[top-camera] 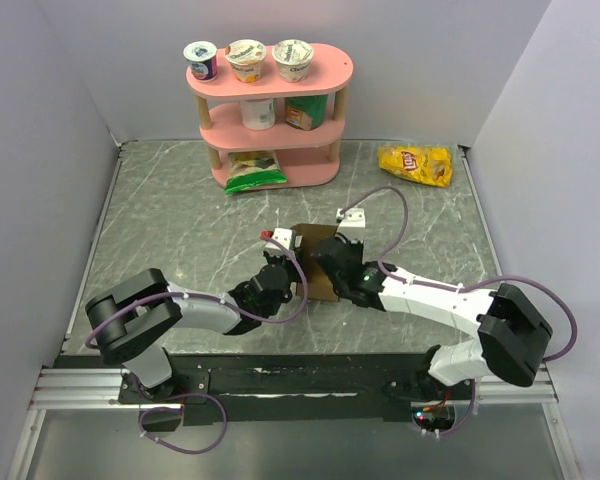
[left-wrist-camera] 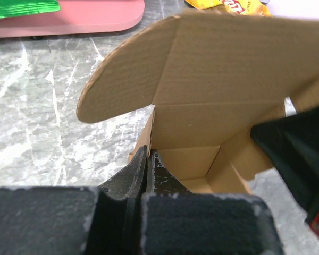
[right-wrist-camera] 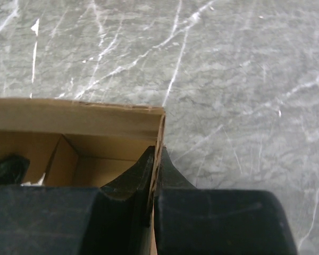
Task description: Fold the paper box
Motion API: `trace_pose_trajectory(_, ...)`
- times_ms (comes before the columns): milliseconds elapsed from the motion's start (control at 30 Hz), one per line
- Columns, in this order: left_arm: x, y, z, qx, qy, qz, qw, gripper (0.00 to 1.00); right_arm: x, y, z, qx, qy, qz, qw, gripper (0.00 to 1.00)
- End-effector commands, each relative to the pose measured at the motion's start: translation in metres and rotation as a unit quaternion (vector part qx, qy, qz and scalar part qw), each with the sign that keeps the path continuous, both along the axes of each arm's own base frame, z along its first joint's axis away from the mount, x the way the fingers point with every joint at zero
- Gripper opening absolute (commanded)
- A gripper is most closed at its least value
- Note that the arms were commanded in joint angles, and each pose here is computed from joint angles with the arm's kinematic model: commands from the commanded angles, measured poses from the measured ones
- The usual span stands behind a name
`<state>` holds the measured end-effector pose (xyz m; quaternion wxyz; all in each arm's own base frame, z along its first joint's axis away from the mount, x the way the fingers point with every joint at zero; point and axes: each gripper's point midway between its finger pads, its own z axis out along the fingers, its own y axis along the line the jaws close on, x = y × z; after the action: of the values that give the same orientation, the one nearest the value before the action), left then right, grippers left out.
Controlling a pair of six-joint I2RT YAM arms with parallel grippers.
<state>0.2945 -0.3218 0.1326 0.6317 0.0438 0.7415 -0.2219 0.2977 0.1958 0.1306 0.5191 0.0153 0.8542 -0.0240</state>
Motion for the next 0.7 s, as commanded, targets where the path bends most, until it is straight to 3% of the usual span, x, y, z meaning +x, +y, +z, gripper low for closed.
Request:
trace_pose_trajectory(0, -0.037, -0.036, -0.038, 0.002, 0.076, -0.09, 0.993, 0.01, -0.025, 0.024, -0.019, 0.043, 0.02, 0.022, 0.999, 0.01)
trace_pose_trajectory(467, -0.046, -0.044, -0.017, -0.043, 0.092, -0.107, 0.989, 0.01, -0.042, 0.016, -0.038, 0.009, 0.021, -0.021, 1.0, 0.0)
trace_pose_trajectory(667, -0.055, -0.045, -0.041, -0.021, 0.099, -0.133, 0.986, 0.01, -0.044, 0.014, -0.043, 0.02, 0.021, -0.026, 0.999, 0.0)
